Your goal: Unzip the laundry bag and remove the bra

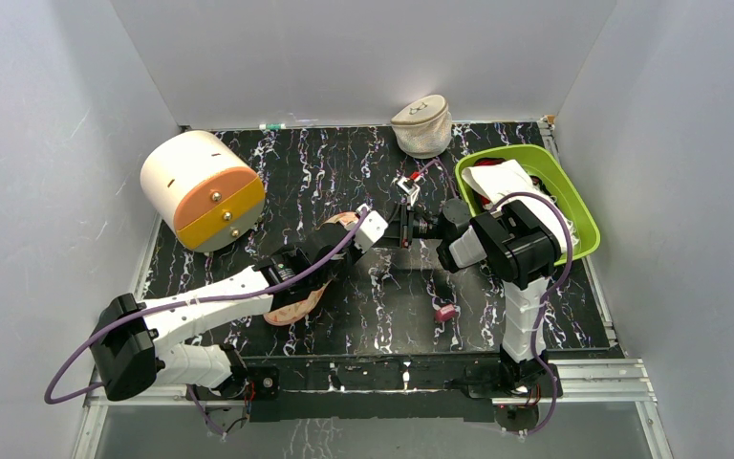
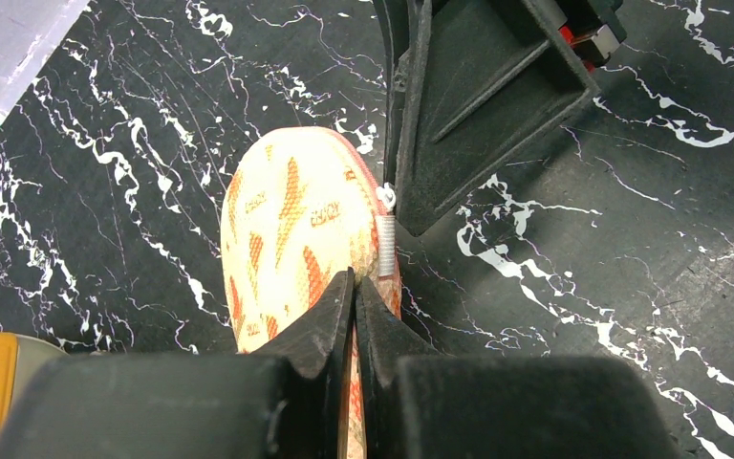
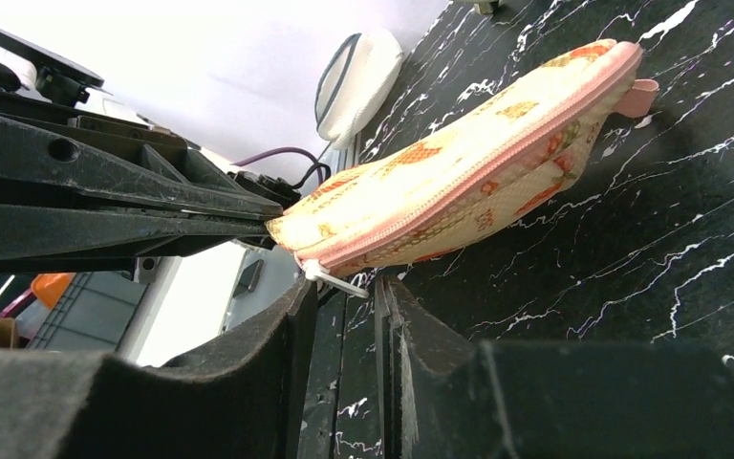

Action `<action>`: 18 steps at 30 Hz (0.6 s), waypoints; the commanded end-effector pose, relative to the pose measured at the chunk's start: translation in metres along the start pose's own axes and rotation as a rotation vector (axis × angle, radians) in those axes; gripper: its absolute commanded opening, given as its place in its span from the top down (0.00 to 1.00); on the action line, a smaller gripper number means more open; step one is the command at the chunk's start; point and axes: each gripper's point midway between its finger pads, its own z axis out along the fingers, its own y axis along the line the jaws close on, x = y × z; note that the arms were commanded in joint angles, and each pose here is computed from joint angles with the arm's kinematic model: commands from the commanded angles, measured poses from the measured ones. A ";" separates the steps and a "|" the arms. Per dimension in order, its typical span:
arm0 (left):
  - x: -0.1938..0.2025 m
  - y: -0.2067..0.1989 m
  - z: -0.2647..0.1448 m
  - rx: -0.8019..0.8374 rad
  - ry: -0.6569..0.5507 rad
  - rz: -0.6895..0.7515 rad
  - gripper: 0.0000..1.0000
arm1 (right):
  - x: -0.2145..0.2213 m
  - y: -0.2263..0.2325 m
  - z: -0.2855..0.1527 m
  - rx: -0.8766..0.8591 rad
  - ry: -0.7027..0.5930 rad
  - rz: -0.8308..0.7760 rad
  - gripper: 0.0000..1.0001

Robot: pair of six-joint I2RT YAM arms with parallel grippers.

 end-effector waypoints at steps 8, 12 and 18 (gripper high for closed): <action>-0.016 0.004 -0.004 0.000 -0.046 -0.015 1.00 | -0.023 0.039 0.001 -0.135 -0.057 -0.313 0.72; -0.016 0.004 -0.004 0.001 -0.047 -0.017 1.00 | -0.024 0.040 0.002 -0.136 -0.059 -0.309 0.80; -0.014 0.002 -0.002 0.005 -0.040 -0.014 1.00 | -0.025 0.050 0.000 -0.128 -0.066 -0.322 0.79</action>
